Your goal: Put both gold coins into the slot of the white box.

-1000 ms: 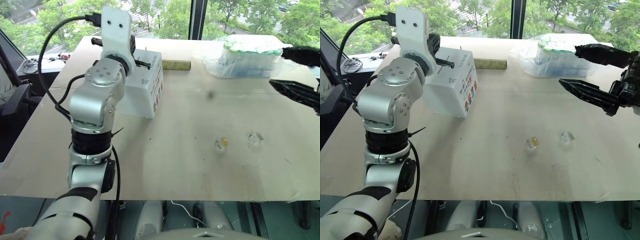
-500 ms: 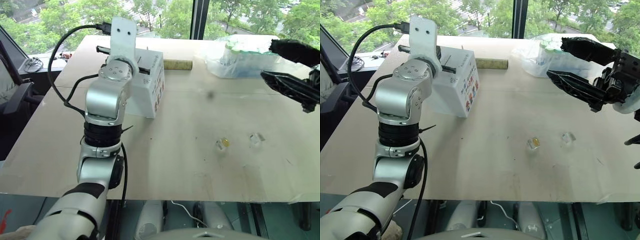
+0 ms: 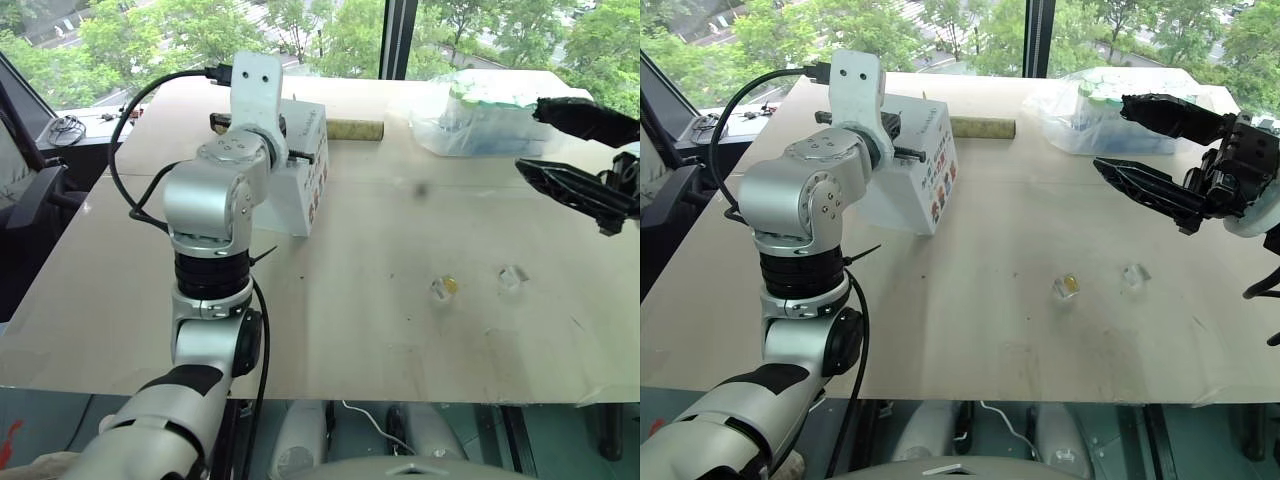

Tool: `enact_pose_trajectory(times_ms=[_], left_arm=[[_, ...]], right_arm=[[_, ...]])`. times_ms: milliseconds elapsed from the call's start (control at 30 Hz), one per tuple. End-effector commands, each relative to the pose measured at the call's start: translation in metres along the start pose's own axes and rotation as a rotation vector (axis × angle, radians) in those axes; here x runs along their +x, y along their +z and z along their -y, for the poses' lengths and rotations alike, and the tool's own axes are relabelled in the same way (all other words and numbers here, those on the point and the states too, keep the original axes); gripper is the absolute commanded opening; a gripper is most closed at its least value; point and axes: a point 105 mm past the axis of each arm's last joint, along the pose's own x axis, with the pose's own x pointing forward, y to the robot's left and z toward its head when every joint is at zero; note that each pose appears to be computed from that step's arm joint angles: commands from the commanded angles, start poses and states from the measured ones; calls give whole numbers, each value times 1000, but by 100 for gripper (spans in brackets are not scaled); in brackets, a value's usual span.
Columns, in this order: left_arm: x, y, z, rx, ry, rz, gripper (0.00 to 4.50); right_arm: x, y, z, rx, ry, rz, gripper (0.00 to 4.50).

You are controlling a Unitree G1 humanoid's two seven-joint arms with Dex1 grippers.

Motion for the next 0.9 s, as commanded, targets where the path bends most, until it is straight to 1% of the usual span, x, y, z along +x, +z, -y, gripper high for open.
enact_pose_trajectory(times_ms=[33, 167, 700, 833, 900], left_arm=[[-5, 7, -4, 33, 30, 32, 0], [-5, 9, -10, 53, 47, 42, 0], [-7, -4, -14, 82, 62, 17, 0], [-5, -8, -7, 50, -22, -3, 0], [-5, -7, -8, 49, -18, 12, 54]], right_arm=[[-5, 11, 0, -58, -17, 17, 369], [-5, 10, 1, -58, -23, 11, 369], [-6, 5, 2, -53, -25, -18, 369], [-6, 4, 2, -52, -27, -22, 369], [-7, 4, 2, -52, -30, -25, 376]])
